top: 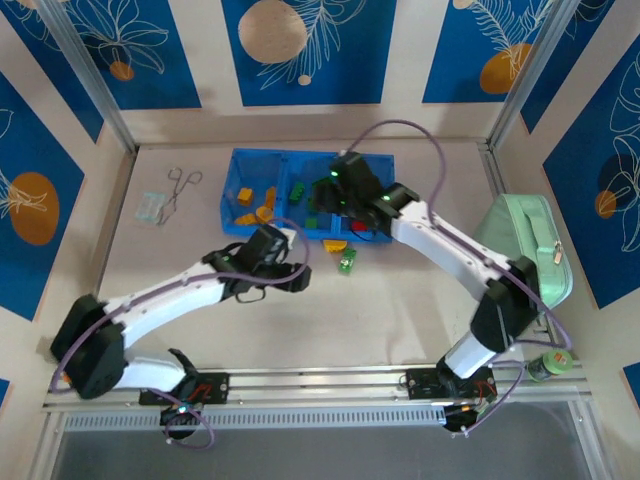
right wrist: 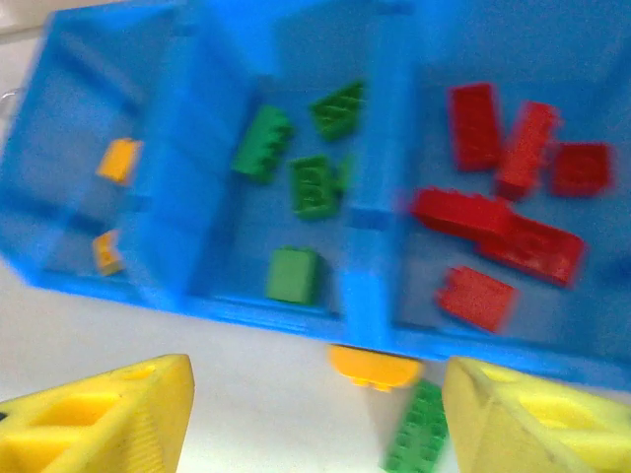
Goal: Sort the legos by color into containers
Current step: Pick up the lego from the center of the table, then place the lego in the container, then rotate the container at the top-center of the table, then pick up the lego from the center of the table.
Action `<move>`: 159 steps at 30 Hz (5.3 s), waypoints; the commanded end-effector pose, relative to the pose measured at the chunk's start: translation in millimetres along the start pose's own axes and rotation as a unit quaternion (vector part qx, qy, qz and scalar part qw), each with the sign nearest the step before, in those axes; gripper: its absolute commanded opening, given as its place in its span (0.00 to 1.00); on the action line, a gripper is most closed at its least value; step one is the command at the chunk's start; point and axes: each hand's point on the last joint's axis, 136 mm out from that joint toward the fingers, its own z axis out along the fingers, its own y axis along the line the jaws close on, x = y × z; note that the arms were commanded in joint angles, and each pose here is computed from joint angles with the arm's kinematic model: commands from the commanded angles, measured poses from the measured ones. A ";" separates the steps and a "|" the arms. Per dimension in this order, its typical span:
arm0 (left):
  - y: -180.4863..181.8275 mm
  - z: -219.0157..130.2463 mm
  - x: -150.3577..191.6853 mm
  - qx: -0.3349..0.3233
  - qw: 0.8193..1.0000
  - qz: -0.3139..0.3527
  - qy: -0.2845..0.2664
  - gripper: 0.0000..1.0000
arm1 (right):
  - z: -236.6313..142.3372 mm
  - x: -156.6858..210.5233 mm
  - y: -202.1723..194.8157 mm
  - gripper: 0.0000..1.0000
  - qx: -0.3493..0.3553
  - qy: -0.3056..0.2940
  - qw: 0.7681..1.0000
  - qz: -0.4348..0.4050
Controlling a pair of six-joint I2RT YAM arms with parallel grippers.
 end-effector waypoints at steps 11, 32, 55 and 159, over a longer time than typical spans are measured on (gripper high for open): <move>-54.1 96.5 -31.2 -0.026 0.997 0.064 0.042 0.74 | -25.0 104.3 -118.2 0.69 0.107 0.027 0.988 0.110; -59.5 137.2 -14.9 -0.043 0.992 0.086 0.077 0.37 | -25.4 109.1 -110.8 0.68 0.081 0.019 0.989 0.126; -6.2 1.4 -111.9 -0.046 0.996 0.029 -0.071 0.27 | -29.3 123.3 -126.4 0.68 0.082 0.033 0.986 0.140; 103.3 -122.3 4.7 -0.110 0.977 -0.082 -0.163 0.75 | 142.8 154.5 8.9 0.71 0.069 0.235 0.941 -0.233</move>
